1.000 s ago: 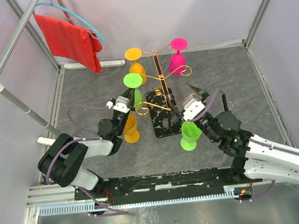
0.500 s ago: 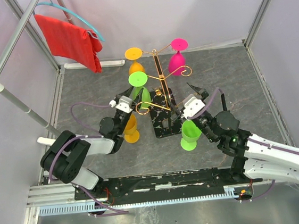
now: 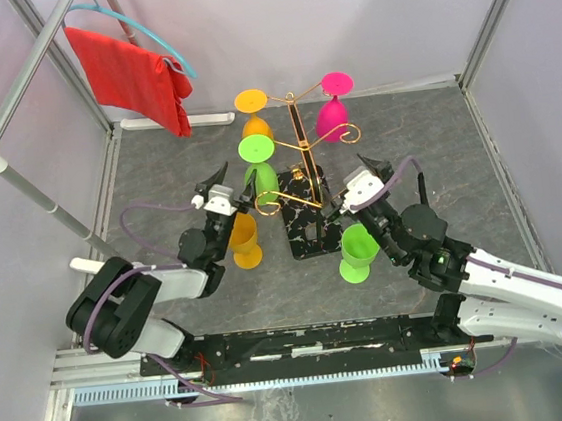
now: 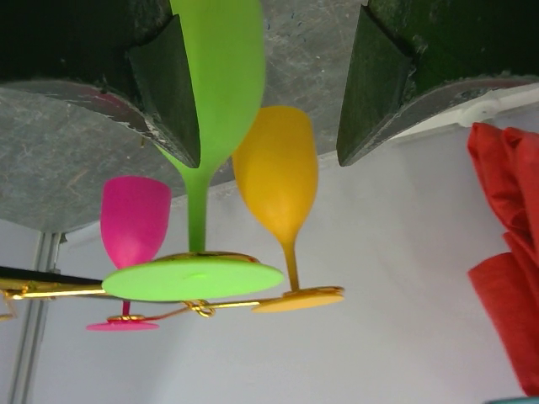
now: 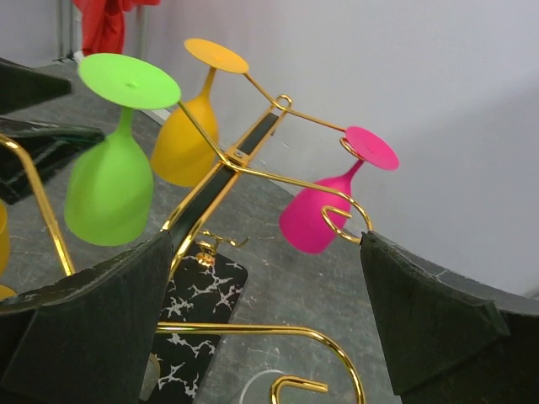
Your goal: Place the wine glass upside down on the wine glass rack
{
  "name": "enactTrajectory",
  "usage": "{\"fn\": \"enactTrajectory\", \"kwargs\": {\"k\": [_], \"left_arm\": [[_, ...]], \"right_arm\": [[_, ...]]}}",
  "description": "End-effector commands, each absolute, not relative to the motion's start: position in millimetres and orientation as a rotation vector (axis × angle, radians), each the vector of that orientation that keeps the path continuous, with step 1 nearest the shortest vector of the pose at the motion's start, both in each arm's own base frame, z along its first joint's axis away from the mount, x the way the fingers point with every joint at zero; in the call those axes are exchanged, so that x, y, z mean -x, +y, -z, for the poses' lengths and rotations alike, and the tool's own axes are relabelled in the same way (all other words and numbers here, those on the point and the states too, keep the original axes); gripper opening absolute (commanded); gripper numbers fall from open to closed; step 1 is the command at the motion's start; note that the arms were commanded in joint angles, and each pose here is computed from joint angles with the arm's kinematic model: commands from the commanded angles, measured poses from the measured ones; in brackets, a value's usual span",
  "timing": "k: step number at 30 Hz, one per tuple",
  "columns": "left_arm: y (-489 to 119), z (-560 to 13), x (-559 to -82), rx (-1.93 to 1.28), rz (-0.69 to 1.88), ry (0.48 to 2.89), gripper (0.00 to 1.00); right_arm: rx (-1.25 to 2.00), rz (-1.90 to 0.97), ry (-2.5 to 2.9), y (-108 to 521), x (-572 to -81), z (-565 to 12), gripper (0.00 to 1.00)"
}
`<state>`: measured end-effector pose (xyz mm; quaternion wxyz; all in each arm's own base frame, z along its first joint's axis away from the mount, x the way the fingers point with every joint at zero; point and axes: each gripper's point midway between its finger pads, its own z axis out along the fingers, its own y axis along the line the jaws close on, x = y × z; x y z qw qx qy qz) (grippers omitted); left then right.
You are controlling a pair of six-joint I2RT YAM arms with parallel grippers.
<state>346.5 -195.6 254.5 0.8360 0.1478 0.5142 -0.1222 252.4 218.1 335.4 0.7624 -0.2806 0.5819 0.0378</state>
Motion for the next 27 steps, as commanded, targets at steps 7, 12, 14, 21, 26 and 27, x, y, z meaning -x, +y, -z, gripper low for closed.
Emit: {"fn": "enactTrajectory", "kwargs": {"k": [7,12,14,21,26,27], "left_arm": [[-176,-306,-310,-0.280,0.316,0.962,0.73],[-166,-299,-306,-0.280,0.302,1.086,0.74],[-156,-291,-305,-0.255,0.279,1.155,0.75],[-122,-288,-305,-0.094,0.197,1.433,0.79],[-123,-281,-297,-0.055,0.228,1.644,0.77],[-121,-280,-295,-0.046,0.221,1.685,0.78]], "right_arm": [[0.370,-0.049,1.395,193,-264,-367,1.00],[0.361,-0.084,1.453,193,-261,-372,1.00],[0.368,-0.127,1.467,195,-257,-378,1.00],[0.423,-0.182,1.548,204,-250,-389,1.00],[0.437,-0.184,1.612,205,-248,-389,1.00],[0.440,-0.180,1.624,204,-247,-388,1.00]]}}
